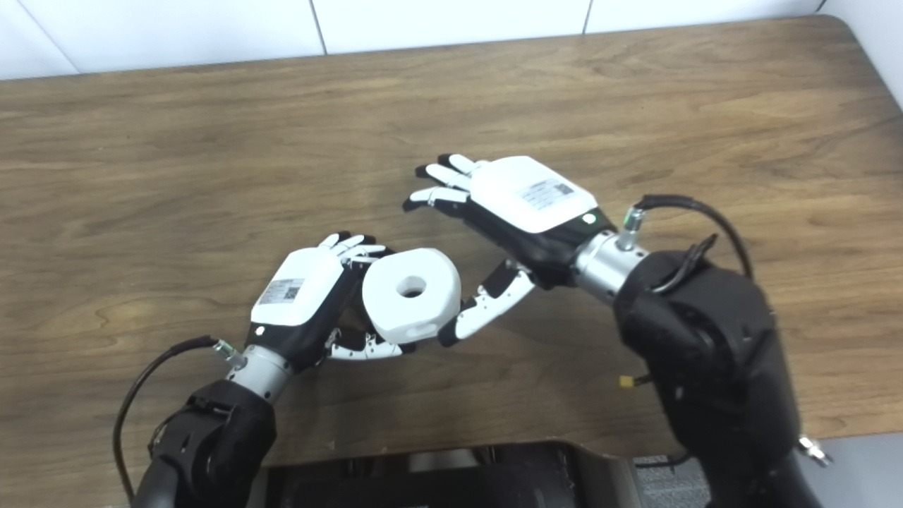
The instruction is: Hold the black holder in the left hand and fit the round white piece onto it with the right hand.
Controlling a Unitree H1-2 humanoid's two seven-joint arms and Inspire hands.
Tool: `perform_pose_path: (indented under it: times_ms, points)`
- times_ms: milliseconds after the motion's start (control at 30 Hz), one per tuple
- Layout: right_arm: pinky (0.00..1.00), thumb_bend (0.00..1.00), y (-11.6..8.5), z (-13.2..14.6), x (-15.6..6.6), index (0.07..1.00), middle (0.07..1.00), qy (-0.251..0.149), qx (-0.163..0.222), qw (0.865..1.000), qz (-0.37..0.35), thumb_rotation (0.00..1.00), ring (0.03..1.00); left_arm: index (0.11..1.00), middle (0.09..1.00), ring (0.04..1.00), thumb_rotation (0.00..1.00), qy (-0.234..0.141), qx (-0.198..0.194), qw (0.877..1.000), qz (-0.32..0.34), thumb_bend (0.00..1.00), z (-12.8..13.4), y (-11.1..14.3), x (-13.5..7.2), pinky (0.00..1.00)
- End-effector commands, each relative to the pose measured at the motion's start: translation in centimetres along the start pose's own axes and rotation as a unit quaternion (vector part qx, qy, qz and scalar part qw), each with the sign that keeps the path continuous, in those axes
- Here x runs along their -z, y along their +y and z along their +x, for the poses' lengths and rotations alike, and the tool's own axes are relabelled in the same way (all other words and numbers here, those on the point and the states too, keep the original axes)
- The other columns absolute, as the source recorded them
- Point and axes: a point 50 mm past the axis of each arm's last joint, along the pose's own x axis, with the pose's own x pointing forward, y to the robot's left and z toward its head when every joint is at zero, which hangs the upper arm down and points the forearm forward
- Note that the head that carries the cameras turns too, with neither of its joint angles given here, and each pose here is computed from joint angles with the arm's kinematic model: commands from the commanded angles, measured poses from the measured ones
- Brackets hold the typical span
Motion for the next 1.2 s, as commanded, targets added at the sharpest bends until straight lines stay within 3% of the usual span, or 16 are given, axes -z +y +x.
perform_pose_path:
  times_ms: [0,700,767,800,967,1067,1167]
  points:
    - [1.0,1.0,-1.5,-1.1,-0.2,0.889,0.991,-0.005,0.022,1.0,-0.018,0.55,1.0,0.488,0.808,0.906,0.06,-0.011,-0.016,1.0,0.004,0.52,0.3,0.5,-0.3,0.97]
    - [1.0,1.0,-2.0,-2.3,0.9,0.911,0.992,0.017,0.029,0.999,-0.012,0.55,1.0,0.498,0.797,0.882,0.08,0.001,0.0,1.0,0.019,0.52,0.1,1.2,0.4,0.97]
    - [1.0,1.0,-2.0,-2.3,0.9,0.911,0.992,0.019,0.03,0.999,-0.01,0.55,1.0,0.658,0.799,0.875,0.2,0.001,-0.003,1.0,0.016,0.73,0.1,1.5,0.5,0.96]
    - [1.0,1.0,-2.0,-2.3,0.9,0.91,0.992,0.02,0.031,0.999,-0.009,0.55,1.0,0.681,0.798,0.872,0.22,0.001,-0.005,1.0,0.015,0.76,0.1,1.6,0.7,0.96]
    - [1.0,1.0,-2.0,-2.4,1.4,0.903,0.994,0.023,0.035,0.999,-0.006,0.56,1.0,0.732,0.799,0.854,0.31,0.009,-0.006,1.0,0.014,0.86,0.0,2.8,1.2,0.93]
    - [1.0,1.0,-2.2,-2.5,1.6,0.901,0.993,0.025,0.039,0.999,0.0,0.55,1.0,0.761,0.817,0.864,0.36,0.017,0.013,1.0,0.019,0.9,-0.4,3.9,1.3,0.94]
    - [1.0,1.0,-2.4,-2.5,1.9,0.897,0.985,0.027,0.044,0.999,0.005,0.54,1.0,0.776,0.826,0.872,0.36,0.024,0.032,0.999,0.022,0.93,-1.0,4.9,1.2,0.93]
